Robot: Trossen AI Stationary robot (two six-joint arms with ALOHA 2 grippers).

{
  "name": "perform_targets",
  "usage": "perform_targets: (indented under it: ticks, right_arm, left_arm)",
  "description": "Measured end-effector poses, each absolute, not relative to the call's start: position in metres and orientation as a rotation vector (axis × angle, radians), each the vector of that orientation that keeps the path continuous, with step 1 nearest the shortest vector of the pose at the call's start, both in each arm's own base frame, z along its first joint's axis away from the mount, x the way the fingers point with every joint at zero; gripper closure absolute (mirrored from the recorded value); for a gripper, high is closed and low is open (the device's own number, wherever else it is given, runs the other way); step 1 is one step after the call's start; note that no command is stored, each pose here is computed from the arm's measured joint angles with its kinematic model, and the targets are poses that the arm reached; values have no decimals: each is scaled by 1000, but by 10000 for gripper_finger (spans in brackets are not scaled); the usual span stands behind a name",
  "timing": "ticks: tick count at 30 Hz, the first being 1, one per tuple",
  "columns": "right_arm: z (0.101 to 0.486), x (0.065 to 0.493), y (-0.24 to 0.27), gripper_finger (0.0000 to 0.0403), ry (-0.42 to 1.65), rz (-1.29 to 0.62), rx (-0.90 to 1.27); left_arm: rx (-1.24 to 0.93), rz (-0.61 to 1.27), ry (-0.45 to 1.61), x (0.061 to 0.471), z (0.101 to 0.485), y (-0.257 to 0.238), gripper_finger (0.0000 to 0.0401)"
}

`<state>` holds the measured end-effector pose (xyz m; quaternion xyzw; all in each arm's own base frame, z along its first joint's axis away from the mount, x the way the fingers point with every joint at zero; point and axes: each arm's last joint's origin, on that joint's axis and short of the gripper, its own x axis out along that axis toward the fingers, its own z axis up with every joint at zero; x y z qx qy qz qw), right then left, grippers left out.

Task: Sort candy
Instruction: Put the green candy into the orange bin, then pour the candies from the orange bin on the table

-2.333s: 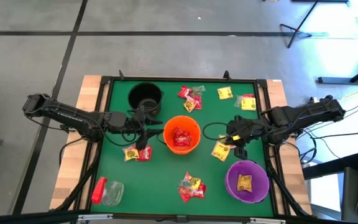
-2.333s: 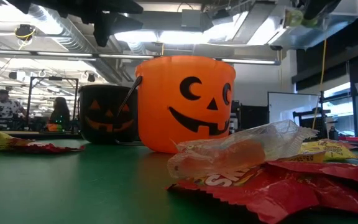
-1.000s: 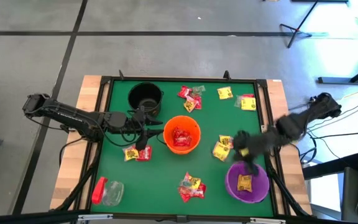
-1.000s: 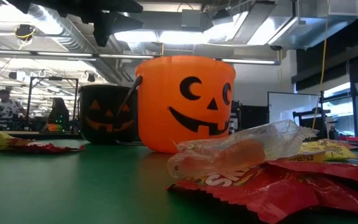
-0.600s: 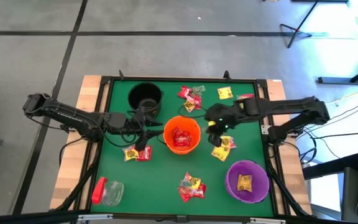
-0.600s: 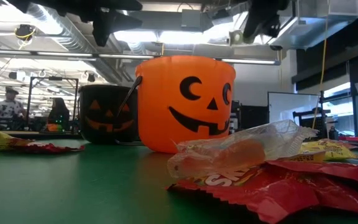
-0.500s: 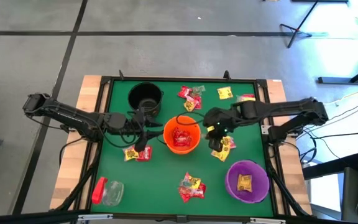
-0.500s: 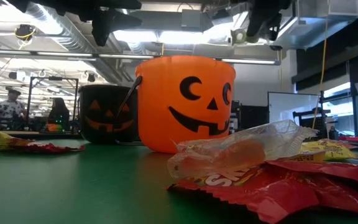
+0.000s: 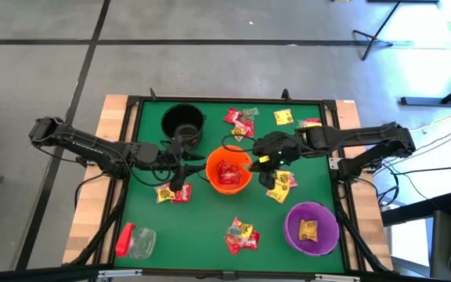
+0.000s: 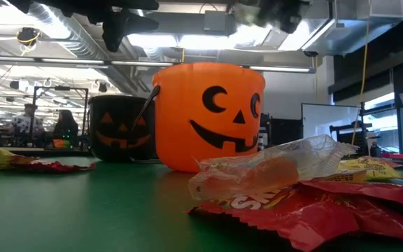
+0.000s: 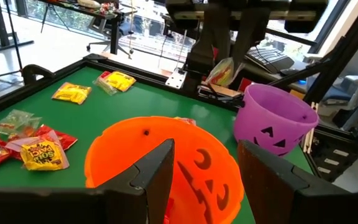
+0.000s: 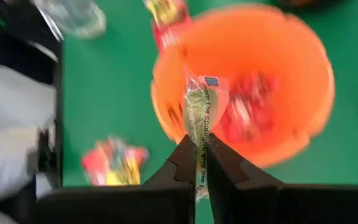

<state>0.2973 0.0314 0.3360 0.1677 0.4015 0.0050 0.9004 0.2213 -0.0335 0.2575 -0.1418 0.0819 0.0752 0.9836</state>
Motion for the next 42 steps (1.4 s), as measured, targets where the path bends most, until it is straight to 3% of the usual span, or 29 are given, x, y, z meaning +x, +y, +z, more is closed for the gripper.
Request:
perform_targets:
  ticks: [16, 25, 29, 33, 37, 42]
  right_arm:
    - [295, 340, 4, 382, 876, -25, 275]
    - [294, 336, 4, 266, 902, -31, 218]
    - [301, 328, 3, 226, 1004, -55, 197]
    - [316, 311, 0, 216, 1114, -172, 131]
    - [329, 287, -2, 220, 1027, -190, 128]
    - [318, 245, -20, 225, 976, -270, 199]
  left_arm:
    - [-281, 166, 162, 221, 258, -33, 234]
    - [-280, 161, 162, 221, 258, -35, 234]
    - [-280, 161, 162, 221, 258, -35, 234]
    - [-279, 161, 163, 221, 258, -35, 234]
    - [-278, 161, 165, 221, 257, -35, 234]
    - [-275, 161, 176, 221, 256, -35, 234]
